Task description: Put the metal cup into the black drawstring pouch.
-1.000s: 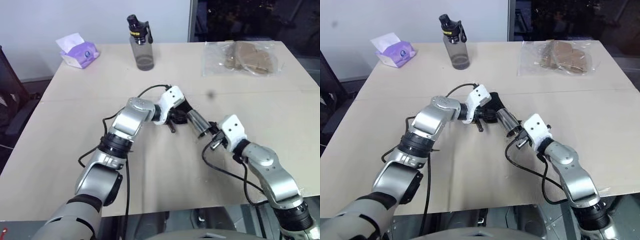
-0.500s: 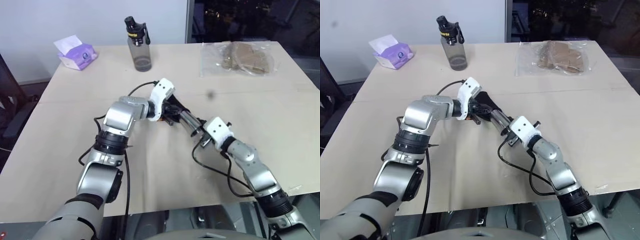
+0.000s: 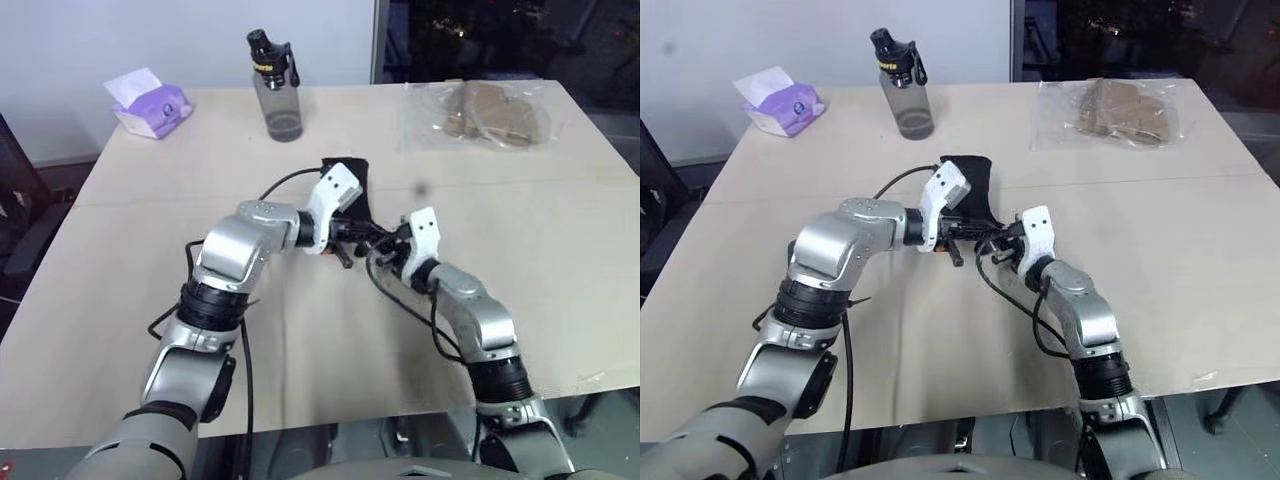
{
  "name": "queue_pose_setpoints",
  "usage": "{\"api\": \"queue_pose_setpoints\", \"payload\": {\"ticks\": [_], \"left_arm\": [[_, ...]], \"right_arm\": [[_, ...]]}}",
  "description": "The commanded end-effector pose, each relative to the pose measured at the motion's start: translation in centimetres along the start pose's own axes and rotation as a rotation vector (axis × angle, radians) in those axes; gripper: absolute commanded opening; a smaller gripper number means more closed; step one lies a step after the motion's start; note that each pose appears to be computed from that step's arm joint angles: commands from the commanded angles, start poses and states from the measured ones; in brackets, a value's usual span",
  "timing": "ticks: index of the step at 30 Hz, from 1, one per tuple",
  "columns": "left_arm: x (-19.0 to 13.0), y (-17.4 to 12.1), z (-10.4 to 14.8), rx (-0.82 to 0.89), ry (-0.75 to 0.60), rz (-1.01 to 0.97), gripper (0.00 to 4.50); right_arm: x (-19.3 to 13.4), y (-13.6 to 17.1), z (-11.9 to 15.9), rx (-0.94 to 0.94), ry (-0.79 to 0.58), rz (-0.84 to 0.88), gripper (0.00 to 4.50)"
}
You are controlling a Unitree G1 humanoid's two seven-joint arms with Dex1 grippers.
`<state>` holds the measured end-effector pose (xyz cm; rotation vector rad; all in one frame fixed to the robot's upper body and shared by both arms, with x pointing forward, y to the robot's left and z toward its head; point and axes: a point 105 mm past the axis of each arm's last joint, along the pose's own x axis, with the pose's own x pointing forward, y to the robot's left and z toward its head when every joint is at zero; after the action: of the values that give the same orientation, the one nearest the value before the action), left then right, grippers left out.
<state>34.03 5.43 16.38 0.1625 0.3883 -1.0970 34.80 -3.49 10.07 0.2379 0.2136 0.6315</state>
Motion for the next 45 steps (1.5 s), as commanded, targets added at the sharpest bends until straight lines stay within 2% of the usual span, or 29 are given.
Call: {"api": "queue_pose_setpoints", "payload": {"ticks": [1, 4, 5, 7, 8, 10, 11, 12, 13, 16, 18, 23, 24, 27, 28, 31, 32, 34, 36, 42, 45], "left_arm": [[0.4, -1.6, 2.0, -0.013, -0.073, -0.059, 0.13], [0.5, -1.2, 3.0, -0.074, -0.112, -0.045, 0.13], [0.5, -1.2, 3.2, -0.092, -0.119, -0.045, 0.13], [0.5, -1.3, 3.5, -0.104, -0.127, -0.051, 0.13], [0.5, -1.4, 3.4, -0.103, -0.125, -0.053, 0.13], [0.4, -1.6, 3.2, -0.106, -0.126, -0.055, 0.13], [0.3, -1.6, 3.1, -0.110, -0.127, -0.052, 0.13], [0.3, -1.6, 3.0, -0.113, -0.129, -0.047, 0.13], [0.2, -1.5, 3.1, -0.119, -0.134, -0.039, 0.13], [0.2, -1.2, 3.2, -0.134, -0.149, -0.021, 0.13], [0.3, -0.8, 3.7, -0.160, -0.170, -0.004, 0.13], [0.3, -0.4, 4.1, -0.189, -0.185, 0.010, 0.13], [0.3, -0.4, 4.1, -0.193, -0.186, 0.011, 0.13], [0.1, -0.2, 4.1, -0.270, -0.197, 0.006, 0.13], [0.1, -0.1, 4.0, -0.294, -0.199, 0.005, 0.13], [0.0, -0.2, 3.9, -0.310, -0.201, -0.001, 0.13], [0.0, -0.3, 3.9, -0.310, -0.201, -0.003, 0.13], [-0.1, -0.1, 4.1, -0.331, -0.213, 0.002, 0.13], [-0.2, 0.3, 4.4, -0.360, -0.226, 0.009, 0.13], [0.0, 0.8, 4.1, -0.427, -0.212, 0.022, 0.13], [-0.2, 0.9, 3.1, -0.458, -0.180, 0.022, 0.13]], "right_arm": [[0.6, 0.5, 2.9, -0.202, -0.074, -0.027, 0.00], [1.0, 1.3, 2.7, -0.799, -0.052, -0.024, 0.00], [1.0, 1.5, 2.4, -0.875, -0.052, -0.002, 0.00], [1.2, 1.5, 2.4, -0.776, -0.071, 0.003, 0.00], [1.4, 1.4, 2.6, -0.619, -0.081, -0.002, 0.00], [1.5, 2.1, 3.5, -0.131, -0.115, 0.049, 0.00], [1.5, 2.8, 4.5, 0.038, -0.154, 0.100, 0.00], [1.4, 3.1, 5.1, 0.125, -0.174, 0.129, 0.00], [1.4, 3.0, 5.4, 0.091, -0.183, 0.120, 0.00], [1.5, 3.7, 4.8, -0.262, -0.133, 0.136, 0.00], [1.7, 4.7, 3.1, -0.593, -0.076, 0.184, 0.00], [1.9, 3.8, 2.5, -0.794, -0.062, 0.181, 0.00], [1.9, 3.7, 2.4, -0.809, -0.059, 0.186, 0.00], [1.7, 2.7, 5.6, -0.399, -0.175, 0.114, 0.00], [1.6, 2.7, 5.8, -0.269, -0.177, 0.139, 0.00], [1.0, 3.1, 5.8, -0.091, -0.162, 0.222, 0.00], [0.9, 3.1, 5.8, -0.086, -0.157, 0.228, 0.00], [0.9, 3.3, 5.0, -0.487, -0.110, 0.215, 0.00], [0.8, 3.5, 3.0, -0.863, -0.031, 0.255, 0.00], [1.2, 2.8, 3.2, -0.903, -0.051, 0.217, 0.00], [1.3, 1.8, 4.3, -0.553, -0.075, 0.157, 0.00]]}}
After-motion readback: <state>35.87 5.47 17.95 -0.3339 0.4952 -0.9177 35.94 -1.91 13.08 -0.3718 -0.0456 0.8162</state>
